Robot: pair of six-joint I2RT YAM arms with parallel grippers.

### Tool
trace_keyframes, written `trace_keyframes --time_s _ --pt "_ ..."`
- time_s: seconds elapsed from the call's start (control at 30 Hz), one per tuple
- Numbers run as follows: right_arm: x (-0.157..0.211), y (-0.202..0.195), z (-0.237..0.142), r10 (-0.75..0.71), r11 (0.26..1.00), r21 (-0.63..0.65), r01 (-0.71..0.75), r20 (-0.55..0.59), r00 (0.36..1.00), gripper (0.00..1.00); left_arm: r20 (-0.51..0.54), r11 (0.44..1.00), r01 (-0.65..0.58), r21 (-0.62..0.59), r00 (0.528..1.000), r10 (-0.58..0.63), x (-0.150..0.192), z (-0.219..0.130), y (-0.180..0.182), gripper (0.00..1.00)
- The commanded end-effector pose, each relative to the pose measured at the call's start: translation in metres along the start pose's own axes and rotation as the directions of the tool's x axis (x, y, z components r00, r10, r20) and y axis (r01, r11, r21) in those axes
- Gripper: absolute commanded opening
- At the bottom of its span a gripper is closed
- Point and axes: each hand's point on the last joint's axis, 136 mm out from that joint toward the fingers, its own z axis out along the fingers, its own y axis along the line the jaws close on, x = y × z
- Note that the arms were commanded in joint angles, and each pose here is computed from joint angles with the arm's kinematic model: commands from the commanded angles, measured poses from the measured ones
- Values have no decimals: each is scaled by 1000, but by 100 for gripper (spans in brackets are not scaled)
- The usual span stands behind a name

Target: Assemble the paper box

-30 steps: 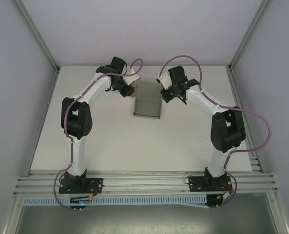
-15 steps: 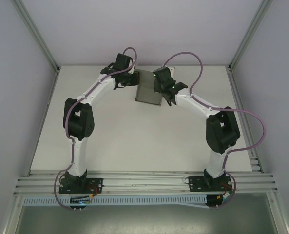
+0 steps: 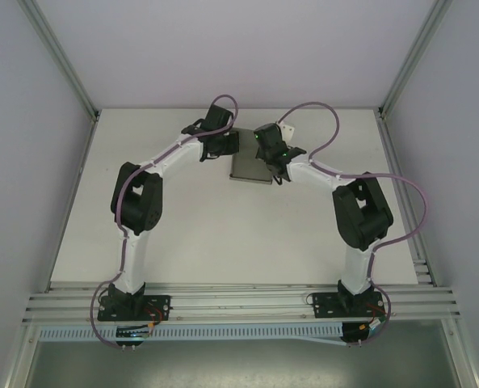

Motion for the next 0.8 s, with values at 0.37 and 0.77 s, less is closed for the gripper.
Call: trace_keyframes --time_s 0.37,0.77 --pt "43 -8 -6 -118 991 -61 117 -19 993 0 -35 987 -88 135 995 94 65 12 -5 3" --pt "71 -31 -19 -319 948 7 319 -2 948 0 -26 989 -114 97 993 117 86 -35 10 35"
